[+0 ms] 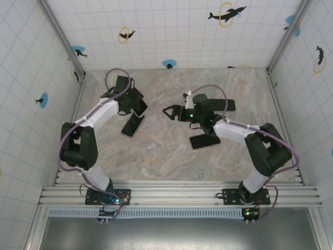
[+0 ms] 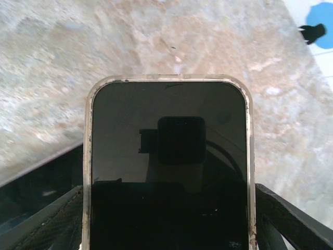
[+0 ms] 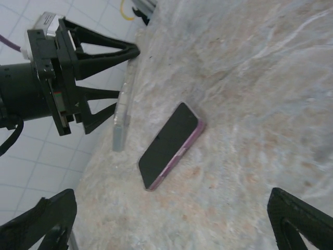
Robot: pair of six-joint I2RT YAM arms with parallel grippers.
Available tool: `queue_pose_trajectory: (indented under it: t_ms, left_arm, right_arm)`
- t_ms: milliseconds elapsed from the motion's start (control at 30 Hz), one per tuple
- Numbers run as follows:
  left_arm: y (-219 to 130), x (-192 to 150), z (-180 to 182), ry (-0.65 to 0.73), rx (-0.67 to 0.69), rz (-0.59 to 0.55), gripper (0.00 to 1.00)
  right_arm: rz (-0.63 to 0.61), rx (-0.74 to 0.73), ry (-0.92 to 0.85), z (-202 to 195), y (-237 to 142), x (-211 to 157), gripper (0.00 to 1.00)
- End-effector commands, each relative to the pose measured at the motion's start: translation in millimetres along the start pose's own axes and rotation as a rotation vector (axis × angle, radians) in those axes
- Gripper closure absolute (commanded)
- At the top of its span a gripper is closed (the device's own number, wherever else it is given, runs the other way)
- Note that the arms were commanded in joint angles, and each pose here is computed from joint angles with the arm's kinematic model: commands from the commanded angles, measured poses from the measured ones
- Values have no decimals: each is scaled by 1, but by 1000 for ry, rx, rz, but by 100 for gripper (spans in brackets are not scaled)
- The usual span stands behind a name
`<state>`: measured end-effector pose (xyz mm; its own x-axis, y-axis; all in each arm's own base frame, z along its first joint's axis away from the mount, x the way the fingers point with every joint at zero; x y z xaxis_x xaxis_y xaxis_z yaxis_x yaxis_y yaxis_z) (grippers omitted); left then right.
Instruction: Take the phone out of the phone case
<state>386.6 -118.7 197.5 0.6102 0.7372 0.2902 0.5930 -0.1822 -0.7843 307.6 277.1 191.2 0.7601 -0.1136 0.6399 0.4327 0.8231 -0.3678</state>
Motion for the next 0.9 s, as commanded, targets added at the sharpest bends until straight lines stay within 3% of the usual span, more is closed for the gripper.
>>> queue_pose_trajectory:
  t_ms: [0, 267, 400, 867]
  left_arm:
    - [-22, -6, -22, -51, -128, -17, 31]
    - [-28, -35, -34, -47, -174, 9, 31]
    - [-29, -47, -38, -37, -181, 23, 31]
    - [-32, -62, -48, -37, -210, 42, 31]
  right_arm:
    - [-54, 72, -5, 21, 13, 14, 7]
    - [-55, 103, -15, 33, 34, 10, 19]
    - [-60, 90, 0, 31, 41, 12, 37]
    - [-67, 114, 26, 31, 51, 14, 65]
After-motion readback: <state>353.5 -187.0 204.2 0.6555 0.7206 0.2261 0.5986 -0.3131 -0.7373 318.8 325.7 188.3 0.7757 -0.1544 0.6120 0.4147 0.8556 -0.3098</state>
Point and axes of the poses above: each hand's point on the last joint's axis, 136 mm out from that joint toward the fingers, its own y axis out along the fingers, its own z axis along the line the jaws close on, x = y × z, the point moved 8 cm from there along -y, back along the fingers, and after that the axes turned 5 degrees about -y, right-handed, at the moved point
